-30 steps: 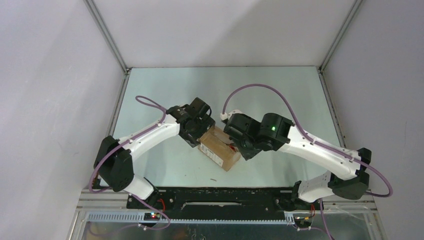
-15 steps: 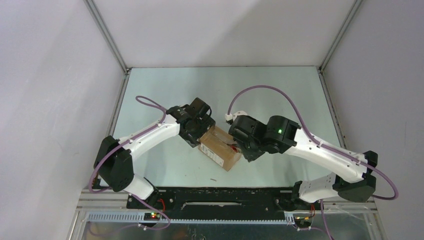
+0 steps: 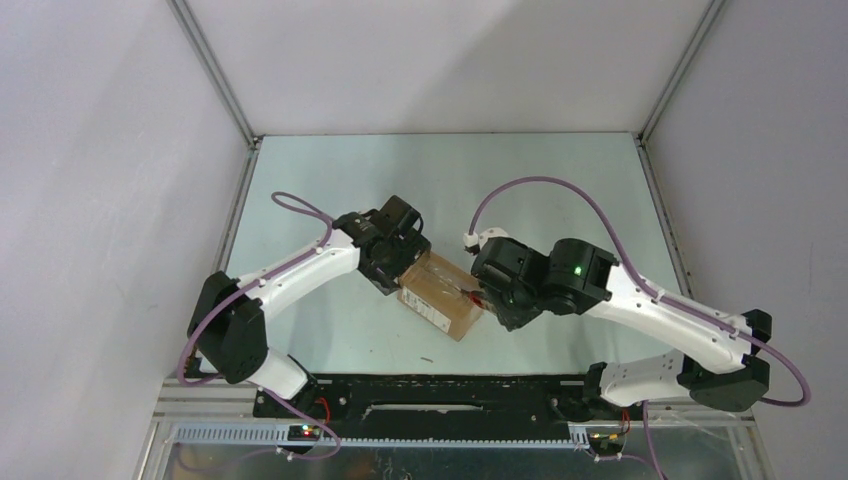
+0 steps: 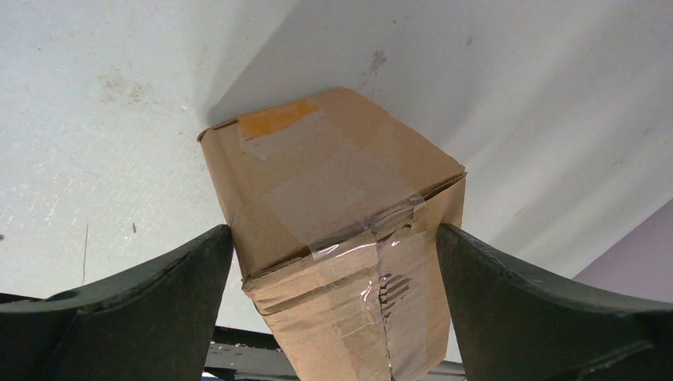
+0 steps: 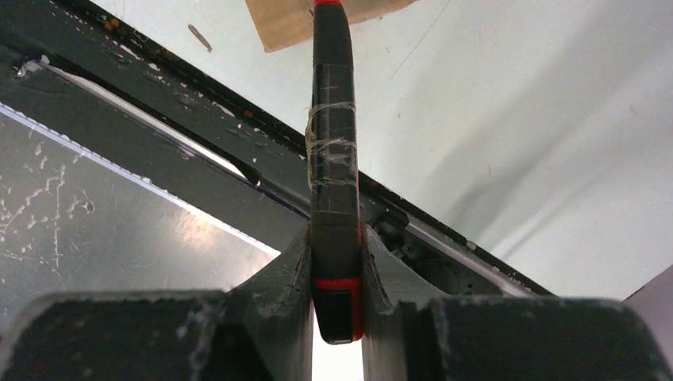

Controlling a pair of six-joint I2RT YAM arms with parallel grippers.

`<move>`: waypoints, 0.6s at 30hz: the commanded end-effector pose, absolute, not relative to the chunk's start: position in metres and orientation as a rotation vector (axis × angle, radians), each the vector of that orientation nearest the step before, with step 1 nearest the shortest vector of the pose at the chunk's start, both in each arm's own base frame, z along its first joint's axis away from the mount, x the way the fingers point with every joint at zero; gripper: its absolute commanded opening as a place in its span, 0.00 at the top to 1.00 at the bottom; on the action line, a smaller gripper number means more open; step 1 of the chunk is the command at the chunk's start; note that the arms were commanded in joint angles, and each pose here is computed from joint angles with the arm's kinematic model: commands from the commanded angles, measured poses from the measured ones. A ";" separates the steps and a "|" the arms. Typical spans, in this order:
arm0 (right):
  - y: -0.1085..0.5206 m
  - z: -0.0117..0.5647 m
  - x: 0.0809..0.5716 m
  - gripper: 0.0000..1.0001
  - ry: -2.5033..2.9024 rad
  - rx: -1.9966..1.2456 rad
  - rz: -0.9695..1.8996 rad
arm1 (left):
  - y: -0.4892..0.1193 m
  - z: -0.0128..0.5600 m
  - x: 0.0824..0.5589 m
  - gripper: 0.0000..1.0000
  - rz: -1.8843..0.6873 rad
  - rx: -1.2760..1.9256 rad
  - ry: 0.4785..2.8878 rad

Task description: Unpack the express box

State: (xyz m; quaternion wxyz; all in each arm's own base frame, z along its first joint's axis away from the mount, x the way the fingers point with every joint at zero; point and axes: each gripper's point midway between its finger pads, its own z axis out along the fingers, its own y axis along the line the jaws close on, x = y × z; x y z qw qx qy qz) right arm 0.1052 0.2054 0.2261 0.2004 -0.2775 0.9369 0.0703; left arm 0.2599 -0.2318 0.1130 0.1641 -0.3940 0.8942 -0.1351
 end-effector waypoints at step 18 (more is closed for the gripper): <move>0.144 0.217 0.071 1.00 2.743 -0.874 0.019 | -0.193 0.091 0.258 0.00 -0.135 -1.085 2.521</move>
